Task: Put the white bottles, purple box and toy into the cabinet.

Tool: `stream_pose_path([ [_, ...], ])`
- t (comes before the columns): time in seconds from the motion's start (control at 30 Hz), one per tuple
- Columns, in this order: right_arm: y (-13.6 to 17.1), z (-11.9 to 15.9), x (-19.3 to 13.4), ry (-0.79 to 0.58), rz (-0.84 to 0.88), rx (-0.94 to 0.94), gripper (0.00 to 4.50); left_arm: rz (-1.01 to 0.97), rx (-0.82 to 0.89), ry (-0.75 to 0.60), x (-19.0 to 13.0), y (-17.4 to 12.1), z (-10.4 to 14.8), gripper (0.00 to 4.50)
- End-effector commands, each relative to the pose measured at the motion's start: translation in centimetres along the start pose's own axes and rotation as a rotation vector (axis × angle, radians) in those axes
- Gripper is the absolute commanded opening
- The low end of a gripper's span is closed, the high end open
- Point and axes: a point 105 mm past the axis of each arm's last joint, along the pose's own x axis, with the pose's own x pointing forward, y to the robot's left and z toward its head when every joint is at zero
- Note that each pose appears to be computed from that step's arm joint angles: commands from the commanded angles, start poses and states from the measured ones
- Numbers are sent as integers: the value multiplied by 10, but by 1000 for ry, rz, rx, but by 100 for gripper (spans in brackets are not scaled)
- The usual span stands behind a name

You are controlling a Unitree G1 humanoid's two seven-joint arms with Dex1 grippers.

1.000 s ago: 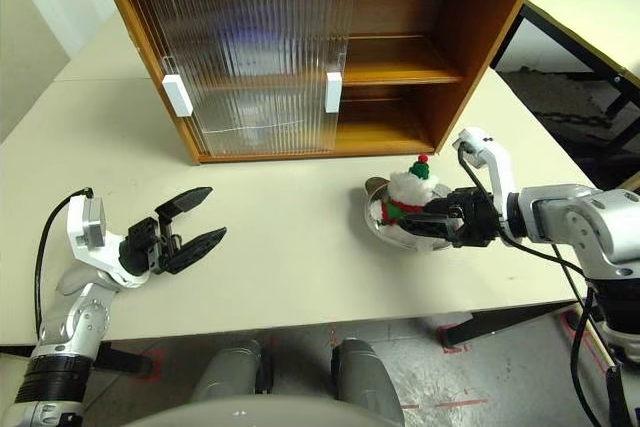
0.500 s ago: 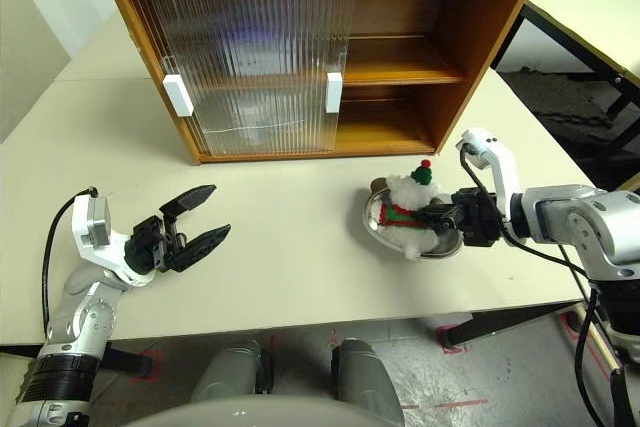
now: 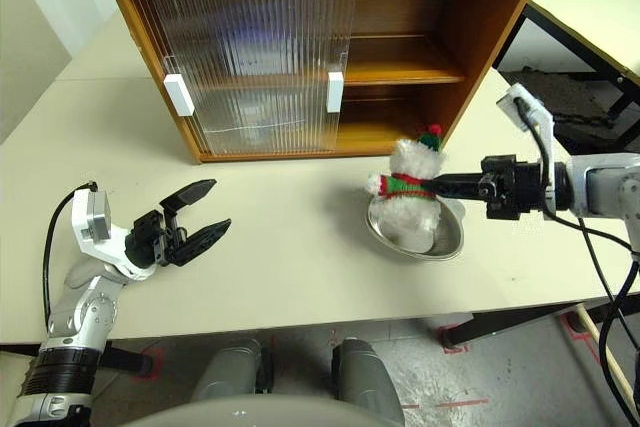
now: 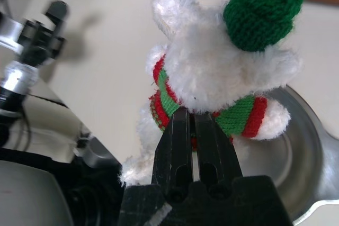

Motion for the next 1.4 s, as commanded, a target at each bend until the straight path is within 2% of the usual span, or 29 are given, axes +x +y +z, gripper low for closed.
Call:
stream_pose_path([
  [0.03,3,31,-8,-125,8,-31,3,-13,-2,13,1,-2,-1,450],
  [0.3,-13,87,-4,-317,-74,-144,3,-3,6,11,2,-2,-1,450],
  [0.63,-40,140,7,-460,-220,-347,3,13,8,16,0,-6,0,450],
  [0.8,-51,153,15,-464,-296,-470,3,17,20,25,0,-7,0,450],
  [1.03,-69,156,22,-430,-408,-578,3,22,23,27,-3,-8,4,450],
  [1.13,-71,169,10,-482,-494,-643,85,24,23,30,-5,-8,4,450],
  [1.27,-68,182,-9,-533,-551,-696,230,27,17,38,-7,-10,3,450],
  [1.4,-60,180,-20,-505,-506,-711,388,29,17,43,-9,-10,3,450],
])
